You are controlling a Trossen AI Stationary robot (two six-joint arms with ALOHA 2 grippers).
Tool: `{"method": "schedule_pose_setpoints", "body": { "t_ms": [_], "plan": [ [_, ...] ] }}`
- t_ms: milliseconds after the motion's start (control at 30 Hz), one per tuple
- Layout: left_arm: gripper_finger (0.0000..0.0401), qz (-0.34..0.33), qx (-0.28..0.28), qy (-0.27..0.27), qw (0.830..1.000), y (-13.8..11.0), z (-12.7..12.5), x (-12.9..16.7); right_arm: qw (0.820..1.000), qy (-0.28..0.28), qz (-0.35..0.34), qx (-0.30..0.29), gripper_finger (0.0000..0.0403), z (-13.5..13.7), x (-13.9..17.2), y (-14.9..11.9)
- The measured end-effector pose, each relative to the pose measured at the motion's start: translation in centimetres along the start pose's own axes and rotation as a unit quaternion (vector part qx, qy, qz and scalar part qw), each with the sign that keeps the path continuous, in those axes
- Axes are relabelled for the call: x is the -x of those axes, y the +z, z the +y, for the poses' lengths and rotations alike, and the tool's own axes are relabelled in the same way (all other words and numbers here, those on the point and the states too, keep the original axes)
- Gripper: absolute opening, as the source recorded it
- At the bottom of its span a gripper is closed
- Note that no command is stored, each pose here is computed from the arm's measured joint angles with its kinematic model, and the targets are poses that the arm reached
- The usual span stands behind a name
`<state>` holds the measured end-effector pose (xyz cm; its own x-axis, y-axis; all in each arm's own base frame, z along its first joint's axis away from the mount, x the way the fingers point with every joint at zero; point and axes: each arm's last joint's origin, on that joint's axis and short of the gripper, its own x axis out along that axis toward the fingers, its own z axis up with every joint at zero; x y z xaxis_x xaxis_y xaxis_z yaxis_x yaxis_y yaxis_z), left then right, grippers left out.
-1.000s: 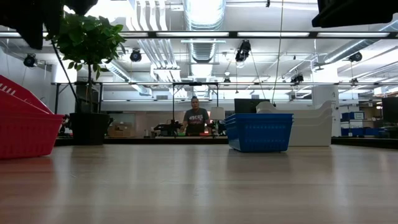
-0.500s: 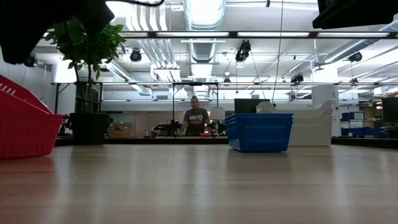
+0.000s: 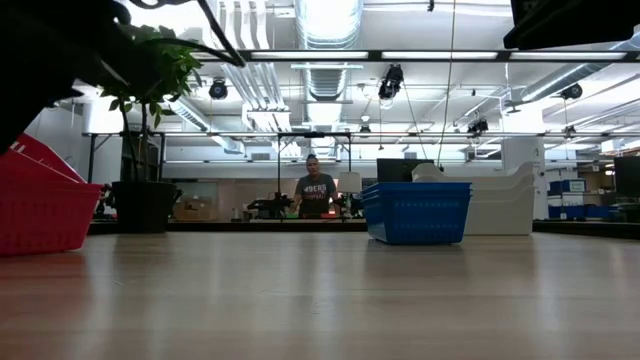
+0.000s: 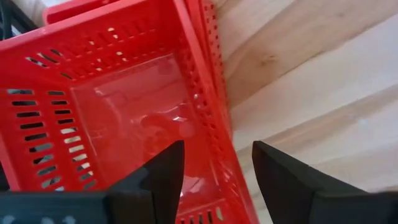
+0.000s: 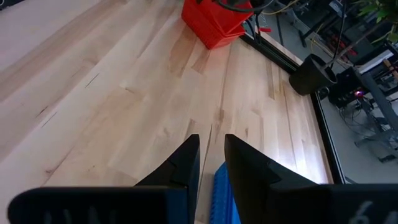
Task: Stack baskets by color
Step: Stack the right red bin on the stacked red bin
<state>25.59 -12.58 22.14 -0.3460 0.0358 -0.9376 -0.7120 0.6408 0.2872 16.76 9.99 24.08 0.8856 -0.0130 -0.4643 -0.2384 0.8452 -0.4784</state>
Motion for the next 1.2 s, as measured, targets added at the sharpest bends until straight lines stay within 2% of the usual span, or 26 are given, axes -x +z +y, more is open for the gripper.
{"method": "schedule_pose_setpoints", "body": {
  "t_ms": [200,533,833,1200],
  "plan": [
    [0.0130,0.000,-0.014,0.000,1.000,0.1,0.0,-0.4,1.000,0.000,0.000,-0.001,0.0068,0.0,0.0,0.0],
    [0.0011,0.000,-0.008,0.001,1.000,0.1,0.0,-0.4,1.000,0.000,0.000,-0.002,0.0068,0.0,0.0,0.0],
    [0.0003,-0.019,0.019,-0.012,1.000,-0.2,0.7,0.7,1.000,0.000,0.000,-0.005,0.0068,0.0,0.0,0.0],
    [0.0001,-0.132,0.085,-0.074,0.985,-1.2,4.3,3.9,1.000,0.000,0.000,-0.008,0.0068,0.0,0.0,0.0]
  ]
}}
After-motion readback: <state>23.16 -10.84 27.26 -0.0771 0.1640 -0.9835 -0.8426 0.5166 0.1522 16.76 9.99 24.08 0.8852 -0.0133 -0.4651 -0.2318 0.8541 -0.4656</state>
